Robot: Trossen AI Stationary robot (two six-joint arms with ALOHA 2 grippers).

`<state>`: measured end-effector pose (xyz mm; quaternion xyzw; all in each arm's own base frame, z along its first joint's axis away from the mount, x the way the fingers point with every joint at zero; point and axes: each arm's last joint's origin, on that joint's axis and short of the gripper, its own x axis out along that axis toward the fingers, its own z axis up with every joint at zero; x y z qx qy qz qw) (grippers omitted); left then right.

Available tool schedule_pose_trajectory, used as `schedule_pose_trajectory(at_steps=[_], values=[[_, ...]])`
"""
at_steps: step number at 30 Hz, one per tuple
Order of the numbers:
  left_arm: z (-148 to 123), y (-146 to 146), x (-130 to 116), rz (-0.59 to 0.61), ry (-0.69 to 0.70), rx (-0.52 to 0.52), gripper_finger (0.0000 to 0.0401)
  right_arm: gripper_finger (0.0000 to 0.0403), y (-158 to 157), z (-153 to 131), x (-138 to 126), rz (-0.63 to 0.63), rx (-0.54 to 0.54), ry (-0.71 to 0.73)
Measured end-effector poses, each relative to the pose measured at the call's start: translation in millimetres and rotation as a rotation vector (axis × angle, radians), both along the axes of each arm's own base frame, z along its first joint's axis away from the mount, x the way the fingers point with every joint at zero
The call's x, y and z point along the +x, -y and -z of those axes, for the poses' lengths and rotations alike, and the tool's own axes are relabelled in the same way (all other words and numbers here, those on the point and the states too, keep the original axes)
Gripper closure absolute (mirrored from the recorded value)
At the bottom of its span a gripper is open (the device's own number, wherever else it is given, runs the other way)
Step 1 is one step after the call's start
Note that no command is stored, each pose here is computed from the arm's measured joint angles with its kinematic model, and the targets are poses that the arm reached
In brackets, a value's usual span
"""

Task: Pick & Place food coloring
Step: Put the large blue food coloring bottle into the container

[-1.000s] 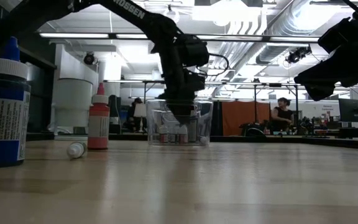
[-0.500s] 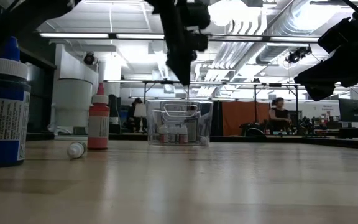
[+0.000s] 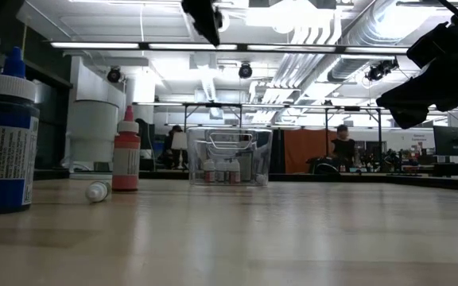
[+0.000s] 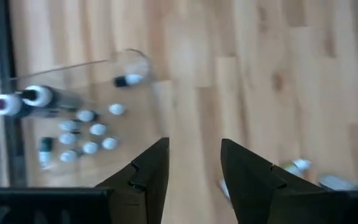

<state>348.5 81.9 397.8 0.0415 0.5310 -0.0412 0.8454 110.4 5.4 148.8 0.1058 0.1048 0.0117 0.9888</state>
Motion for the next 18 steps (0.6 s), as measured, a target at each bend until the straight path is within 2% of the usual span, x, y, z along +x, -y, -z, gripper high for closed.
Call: schedule_pose_trajectory(at_steps=[8,12,18], values=[[14.3,41.9,-36.1,-0.009,-0.090,-0.080,0.0261,0.0355,0.0,0.0,0.0,0.000,0.000,0.000],[35.6,61.9,-61.8,-0.034,-0.127,-0.115,0.0261,0.0356,0.0,0.0,0.0,0.000,0.000,0.000],[66.5,88.6,-101.8,-0.115,-0.105,-0.186,0.0261,0.0351,0.0,0.0,0.0,0.000,0.000,0.000]])
